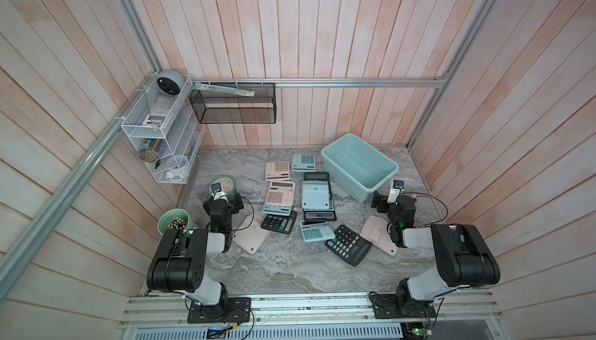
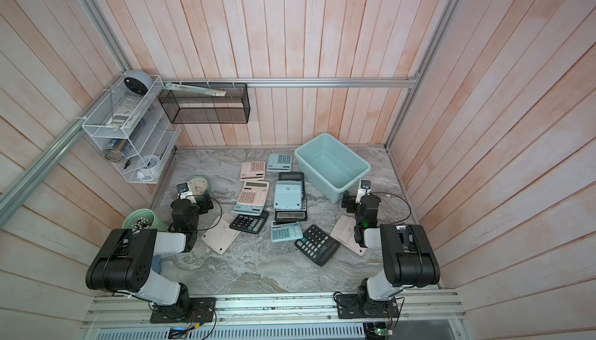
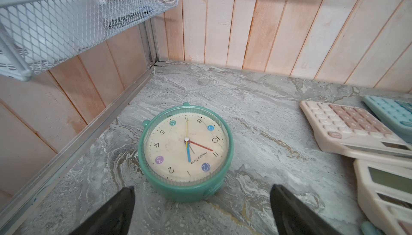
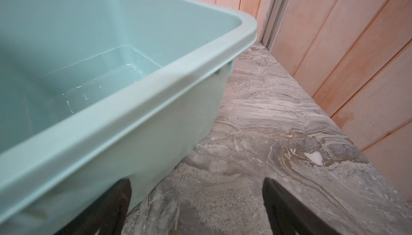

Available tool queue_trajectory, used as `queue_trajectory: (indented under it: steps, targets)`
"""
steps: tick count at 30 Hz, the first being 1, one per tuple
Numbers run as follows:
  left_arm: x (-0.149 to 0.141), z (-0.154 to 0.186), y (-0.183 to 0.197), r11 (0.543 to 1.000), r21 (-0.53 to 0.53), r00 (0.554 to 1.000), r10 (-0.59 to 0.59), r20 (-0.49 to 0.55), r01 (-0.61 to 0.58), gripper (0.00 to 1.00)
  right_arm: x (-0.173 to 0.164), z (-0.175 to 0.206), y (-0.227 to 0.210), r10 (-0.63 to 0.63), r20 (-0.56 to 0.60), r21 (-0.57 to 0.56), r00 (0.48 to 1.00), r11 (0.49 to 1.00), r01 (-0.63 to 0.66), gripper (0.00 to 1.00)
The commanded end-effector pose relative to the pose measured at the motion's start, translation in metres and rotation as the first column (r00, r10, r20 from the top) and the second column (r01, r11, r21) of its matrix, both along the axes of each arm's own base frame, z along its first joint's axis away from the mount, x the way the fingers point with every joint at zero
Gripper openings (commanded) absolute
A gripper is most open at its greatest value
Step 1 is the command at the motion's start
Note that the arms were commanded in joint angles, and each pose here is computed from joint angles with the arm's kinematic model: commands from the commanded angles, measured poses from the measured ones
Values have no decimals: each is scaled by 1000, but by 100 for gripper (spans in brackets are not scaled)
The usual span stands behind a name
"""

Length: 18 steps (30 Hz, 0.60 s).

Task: Put the calculator in the storage box
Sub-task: Adjust the storage box at the center of the board.

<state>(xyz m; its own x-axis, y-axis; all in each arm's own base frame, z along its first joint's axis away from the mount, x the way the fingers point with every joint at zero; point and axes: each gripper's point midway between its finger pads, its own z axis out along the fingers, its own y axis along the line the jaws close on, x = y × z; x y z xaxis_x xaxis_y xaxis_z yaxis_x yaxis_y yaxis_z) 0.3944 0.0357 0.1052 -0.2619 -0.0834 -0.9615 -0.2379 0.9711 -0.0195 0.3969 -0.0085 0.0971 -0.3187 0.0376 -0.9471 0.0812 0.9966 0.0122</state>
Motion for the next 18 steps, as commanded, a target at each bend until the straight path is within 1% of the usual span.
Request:
queue_trajectory:
  steps: [1, 18]
  targets:
    - [4, 5, 1, 1000, 15, 1000, 1, 17, -1, 100, -1, -3, -1, -5, -2, -14, 1000, 1000, 5, 98]
    - [4, 6, 1, 1000, 15, 1000, 0, 18, 0, 100, -1, -3, -1, -6, -3, -14, 1000, 1000, 6, 98]
